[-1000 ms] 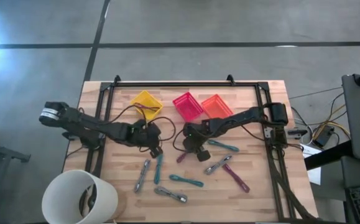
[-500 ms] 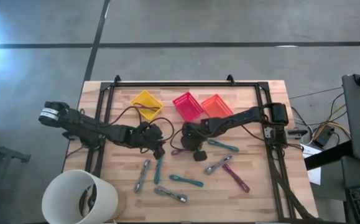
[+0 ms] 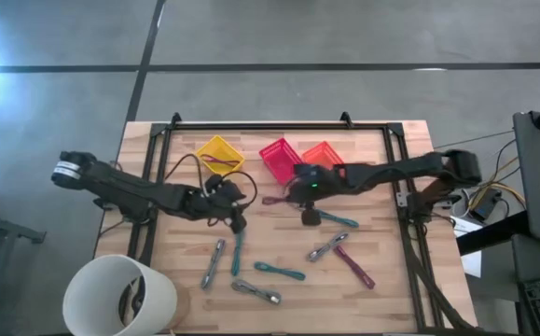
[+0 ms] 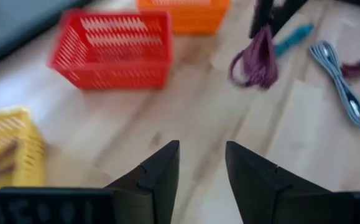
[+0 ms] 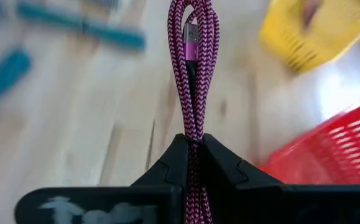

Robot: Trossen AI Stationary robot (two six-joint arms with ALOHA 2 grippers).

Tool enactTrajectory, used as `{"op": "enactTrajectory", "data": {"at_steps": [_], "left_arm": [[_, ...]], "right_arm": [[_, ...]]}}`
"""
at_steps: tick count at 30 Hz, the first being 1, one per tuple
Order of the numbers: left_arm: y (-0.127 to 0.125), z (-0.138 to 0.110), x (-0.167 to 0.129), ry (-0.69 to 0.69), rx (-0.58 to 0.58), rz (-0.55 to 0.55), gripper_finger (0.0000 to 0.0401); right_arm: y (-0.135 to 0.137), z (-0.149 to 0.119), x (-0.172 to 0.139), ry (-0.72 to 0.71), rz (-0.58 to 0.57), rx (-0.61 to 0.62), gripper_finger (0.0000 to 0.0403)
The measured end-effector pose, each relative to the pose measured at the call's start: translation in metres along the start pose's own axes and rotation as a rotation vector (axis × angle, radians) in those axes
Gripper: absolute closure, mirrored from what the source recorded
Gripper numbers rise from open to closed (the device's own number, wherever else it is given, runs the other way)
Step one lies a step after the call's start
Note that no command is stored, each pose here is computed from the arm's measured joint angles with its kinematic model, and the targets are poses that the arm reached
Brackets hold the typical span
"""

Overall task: Pick & Place USB Port
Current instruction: Put the top black violet USB cable into the yellow bin

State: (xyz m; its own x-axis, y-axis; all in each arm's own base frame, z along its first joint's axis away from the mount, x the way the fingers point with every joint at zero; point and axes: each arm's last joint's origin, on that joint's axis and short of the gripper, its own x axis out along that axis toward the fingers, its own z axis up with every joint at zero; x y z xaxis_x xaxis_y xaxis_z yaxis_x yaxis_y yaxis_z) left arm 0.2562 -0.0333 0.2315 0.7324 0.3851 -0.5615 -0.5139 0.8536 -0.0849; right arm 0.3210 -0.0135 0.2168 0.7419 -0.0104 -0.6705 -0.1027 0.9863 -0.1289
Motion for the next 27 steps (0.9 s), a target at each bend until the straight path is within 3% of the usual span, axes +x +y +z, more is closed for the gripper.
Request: {"op": "enactTrajectory", "data": {"at_steps": [5,9,13,17,22,27], "left_arm": [[0.002,0.003,-0.006,-0.065,0.085,0.013,0.0250],[0.001,-0.005,0.002,-0.221,0.097,-0.027,0.0250],[0.003,-0.023,0.011,-0.394,0.083,-0.150,0.0250],[0.011,-0.036,0.012,-0.553,-0.037,-0.220,0.0250],[0.011,-0.042,0.017,-0.595,-0.077,-0.243,0.0250],[0.000,-0.034,0.027,-0.603,0.009,-0.228,0.0250]], "right_arm": [[0.002,-0.026,-0.005,-0.335,-0.051,0.108,0.0378],[0.004,-0.035,-0.005,-0.476,-0.057,0.145,0.0378],[0.004,-0.038,-0.001,-0.464,-0.055,0.166,0.0378],[0.002,-0.031,0.000,-0.484,-0.058,0.168,0.0378],[0.000,-0.016,-0.003,-0.527,-0.060,0.167,0.0378],[-0.001,-0.008,-0.005,-0.554,-0.024,0.193,0.0378]]}}
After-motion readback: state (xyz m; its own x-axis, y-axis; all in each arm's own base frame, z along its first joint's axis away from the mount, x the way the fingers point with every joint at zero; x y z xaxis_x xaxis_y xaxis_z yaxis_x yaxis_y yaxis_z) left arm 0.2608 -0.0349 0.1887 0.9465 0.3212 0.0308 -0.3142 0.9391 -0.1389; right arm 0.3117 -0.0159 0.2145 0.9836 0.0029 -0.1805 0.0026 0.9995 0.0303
